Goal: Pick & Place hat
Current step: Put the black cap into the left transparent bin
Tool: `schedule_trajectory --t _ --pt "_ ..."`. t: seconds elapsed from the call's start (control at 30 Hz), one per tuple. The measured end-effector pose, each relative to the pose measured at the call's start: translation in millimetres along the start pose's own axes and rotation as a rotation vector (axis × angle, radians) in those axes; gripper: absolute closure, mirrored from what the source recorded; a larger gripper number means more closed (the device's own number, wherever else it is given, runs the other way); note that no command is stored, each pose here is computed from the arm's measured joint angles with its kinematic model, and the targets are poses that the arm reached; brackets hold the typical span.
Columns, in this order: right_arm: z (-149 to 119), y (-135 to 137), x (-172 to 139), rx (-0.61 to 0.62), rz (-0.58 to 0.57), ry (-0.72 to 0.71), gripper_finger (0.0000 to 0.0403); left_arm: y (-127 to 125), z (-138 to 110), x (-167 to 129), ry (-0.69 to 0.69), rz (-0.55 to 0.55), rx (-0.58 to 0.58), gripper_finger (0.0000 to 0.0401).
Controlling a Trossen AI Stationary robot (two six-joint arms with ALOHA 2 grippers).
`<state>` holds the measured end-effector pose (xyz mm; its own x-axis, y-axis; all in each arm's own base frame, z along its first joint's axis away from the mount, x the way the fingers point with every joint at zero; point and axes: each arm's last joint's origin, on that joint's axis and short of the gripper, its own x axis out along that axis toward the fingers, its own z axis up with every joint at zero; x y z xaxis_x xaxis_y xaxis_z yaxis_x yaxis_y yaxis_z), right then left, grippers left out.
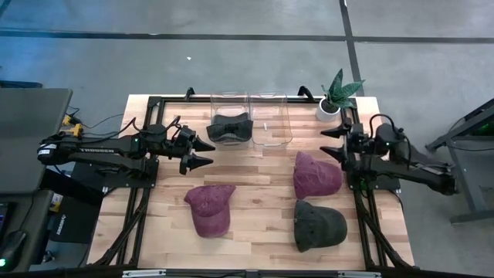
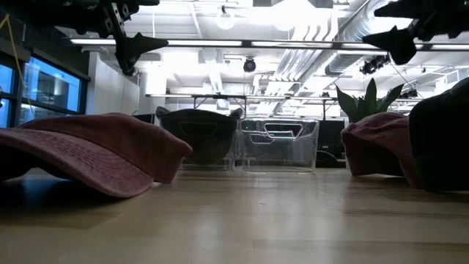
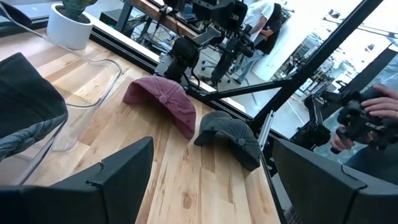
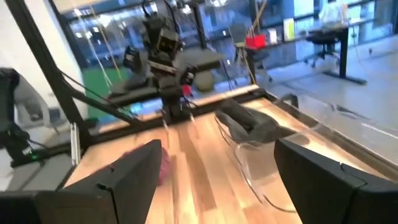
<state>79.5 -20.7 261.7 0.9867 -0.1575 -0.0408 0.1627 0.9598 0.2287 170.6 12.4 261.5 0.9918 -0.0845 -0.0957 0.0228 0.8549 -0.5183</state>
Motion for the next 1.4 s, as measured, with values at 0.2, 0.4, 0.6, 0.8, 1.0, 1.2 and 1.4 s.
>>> schedule_trajectory --t 0.2,0.4,0.6,0.8,1.0,1.2,1.4 --pt "15 5 0 0.021 -0.004 0.178 0.0096 0 0 0 0.0 0.0 0.0 0.0078" --pt "23 8 5 0.027 0.049 0.31 0.0096 0 0 0 0.002 -0.004 0.0 0.0078" --pt "27 8 14 0.005 0.08 0.346 0.0096 0 0 0 0.002 -0.003 0.0 0.0078" --pt "20 12 22 -0.018 0.135 0.432 0.0096 0 0 0 0.002 -0.004 0.0 0.0078" --pt "16 26 21 -0.036 0.191 0.459 0.0096 0 0 0 0.002 -0.003 0.0 0.0078" --pt "18 41 16 -0.022 0.145 0.552 0.0096 0 0 0 0.001 -0.003 0.0 0.0078" --pt "21 53 16 0.069 -0.003 0.718 0.0096 0 0 0 0.001 -0.003 0.0 0.0078"
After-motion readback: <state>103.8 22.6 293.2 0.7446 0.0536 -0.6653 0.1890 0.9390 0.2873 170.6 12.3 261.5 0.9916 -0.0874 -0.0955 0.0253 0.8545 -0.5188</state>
